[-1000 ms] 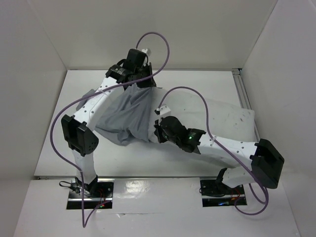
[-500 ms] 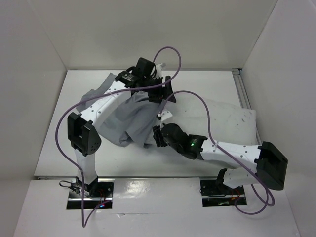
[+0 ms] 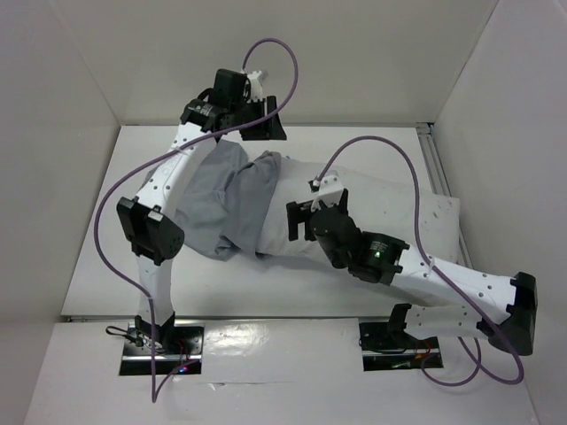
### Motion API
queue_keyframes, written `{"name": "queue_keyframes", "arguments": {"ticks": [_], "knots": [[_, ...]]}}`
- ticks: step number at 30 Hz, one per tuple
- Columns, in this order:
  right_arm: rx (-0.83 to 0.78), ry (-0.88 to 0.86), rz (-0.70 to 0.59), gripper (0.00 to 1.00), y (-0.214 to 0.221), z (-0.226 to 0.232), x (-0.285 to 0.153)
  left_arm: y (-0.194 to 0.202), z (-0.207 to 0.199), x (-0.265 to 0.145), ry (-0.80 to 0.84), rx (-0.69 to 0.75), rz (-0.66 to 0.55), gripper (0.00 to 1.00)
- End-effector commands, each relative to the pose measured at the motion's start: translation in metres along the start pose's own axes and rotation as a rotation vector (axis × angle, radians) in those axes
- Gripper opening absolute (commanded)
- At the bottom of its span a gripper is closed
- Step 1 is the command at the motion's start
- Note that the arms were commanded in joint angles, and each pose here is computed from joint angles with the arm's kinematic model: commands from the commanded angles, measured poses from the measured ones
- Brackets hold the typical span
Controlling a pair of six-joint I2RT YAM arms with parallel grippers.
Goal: Put the pillow into the pillowcase
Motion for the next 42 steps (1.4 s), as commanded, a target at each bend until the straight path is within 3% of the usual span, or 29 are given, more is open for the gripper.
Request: {"name": "queue_keyframes", "arguments": {"ticks": [1,4,7,13,17,24,26,27,28,29,30,31,32,34,39,42], "knots": [[-0.018,0.145,-0.075,0.95,-0.036,-0.018,0.009,0.001,0.009,0.031,0.015,0.033,0.019,0.68],[-0.011,0.178,-0.072,0.95,-0.046,-0.029,0.027,0.007,0.003,0.041,0.125,0.056,0.073,0.74],[0.066,0.21,-0.083,0.95,-0.058,-0.055,0.047,0.003,0.009,0.043,0.066,0.057,0.043,0.81],[0.161,0.143,0.151,0.99,-0.057,-0.127,0.117,-0.016,0.054,0.062,-0.085,-0.041,-0.026,0.76],[0.113,0.063,0.309,0.99,-0.045,-0.129,0.156,0.003,0.078,0.091,-0.145,-0.08,0.047,0.76],[0.138,-0.04,0.424,1.0,-0.007,-0.126,0.186,0.028,0.095,0.129,-0.059,-0.134,0.174,0.76],[0.138,-0.038,0.453,1.0,0.004,-0.126,0.19,0.03,0.089,0.132,0.004,-0.144,0.19,0.69],[0.138,-0.037,0.485,1.0,0.014,-0.125,0.191,0.026,0.085,0.133,0.038,-0.134,0.177,0.61],[0.138,-0.036,0.502,0.93,0.021,-0.125,0.19,0.025,0.083,0.133,0.058,-0.139,0.176,0.5],[0.135,-0.054,0.501,0.85,0.023,-0.12,0.19,0.023,0.077,0.129,0.092,-0.133,0.176,0.21],[0.139,-0.071,0.498,0.75,0.024,-0.118,0.188,0.021,0.067,0.126,0.118,-0.117,0.167,0.07],[0.142,-0.082,0.489,0.62,0.023,-0.117,0.189,0.019,0.063,0.123,0.138,-0.11,0.16,0.0],[0.136,-0.091,0.489,0.28,0.023,-0.113,0.185,0.018,0.056,0.118,0.173,-0.113,0.166,0.0],[0.133,-0.115,0.443,0.0,0.012,-0.107,0.181,0.007,0.041,0.099,0.204,-0.098,0.13,0.0],[0.101,-0.16,0.346,0.0,-0.007,-0.085,0.161,-0.008,0.007,0.059,0.28,-0.046,0.079,0.0],[0.102,-0.155,0.349,0.0,-0.005,-0.077,0.158,-0.01,-0.002,0.044,0.306,-0.037,0.077,0.0]]}}
Point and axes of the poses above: each gripper's point midway between its finger pads, its own x axis out along the fingers, its own z axis along the line the jaws close on, y = z × x, the point moved 6 cm from there along -x, back along the fingers, and after that the axes turned 7 degrees about -x, right-handed, at the moved point
